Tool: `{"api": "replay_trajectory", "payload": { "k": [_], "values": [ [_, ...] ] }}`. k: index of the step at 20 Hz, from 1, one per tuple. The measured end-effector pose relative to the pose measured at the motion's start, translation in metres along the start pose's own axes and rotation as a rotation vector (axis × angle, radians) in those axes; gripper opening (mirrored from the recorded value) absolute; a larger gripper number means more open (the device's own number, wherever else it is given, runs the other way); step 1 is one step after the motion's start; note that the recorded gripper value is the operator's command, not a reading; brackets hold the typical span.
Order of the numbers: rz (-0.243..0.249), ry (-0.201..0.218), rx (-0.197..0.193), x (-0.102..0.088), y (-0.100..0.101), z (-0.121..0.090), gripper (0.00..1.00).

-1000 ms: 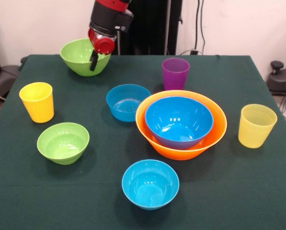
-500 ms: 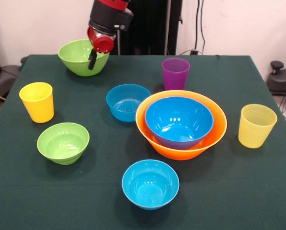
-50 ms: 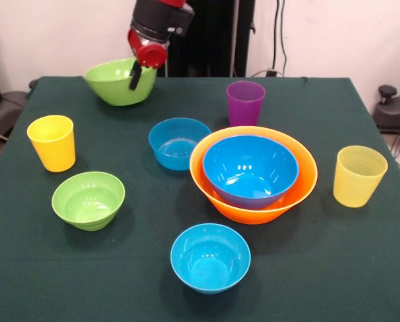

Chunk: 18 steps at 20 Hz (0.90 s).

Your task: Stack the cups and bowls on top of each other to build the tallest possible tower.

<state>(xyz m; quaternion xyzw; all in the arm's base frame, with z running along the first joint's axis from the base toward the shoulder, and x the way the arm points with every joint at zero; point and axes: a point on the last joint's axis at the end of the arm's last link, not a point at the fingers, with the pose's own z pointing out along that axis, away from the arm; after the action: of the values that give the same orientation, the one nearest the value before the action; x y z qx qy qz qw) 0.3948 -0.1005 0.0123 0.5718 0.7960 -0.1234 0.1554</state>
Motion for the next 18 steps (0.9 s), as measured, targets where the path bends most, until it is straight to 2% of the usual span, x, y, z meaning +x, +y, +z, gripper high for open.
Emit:
{"api": "replay_trajectory", "payload": {
  "k": [3, 4, 8, 9, 10, 12, 18],
  "values": [
    [-0.018, 0.029, 0.022, 0.0, 0.013, -0.019, 0.0],
    [-0.035, 0.054, 0.032, 0.0, 0.026, -0.034, 0.0],
    [-0.062, 0.077, 0.048, -0.004, 0.045, -0.053, 0.0],
    [-0.073, 0.081, 0.053, -0.007, 0.053, -0.059, 0.0],
    [-0.092, 0.089, 0.06, -0.012, 0.069, -0.073, 0.0],
    [-0.1, 0.092, 0.062, -0.016, 0.078, -0.079, 0.0],
    [-0.117, 0.091, 0.043, -0.046, 0.128, -0.11, 0.0]
  ]
}}
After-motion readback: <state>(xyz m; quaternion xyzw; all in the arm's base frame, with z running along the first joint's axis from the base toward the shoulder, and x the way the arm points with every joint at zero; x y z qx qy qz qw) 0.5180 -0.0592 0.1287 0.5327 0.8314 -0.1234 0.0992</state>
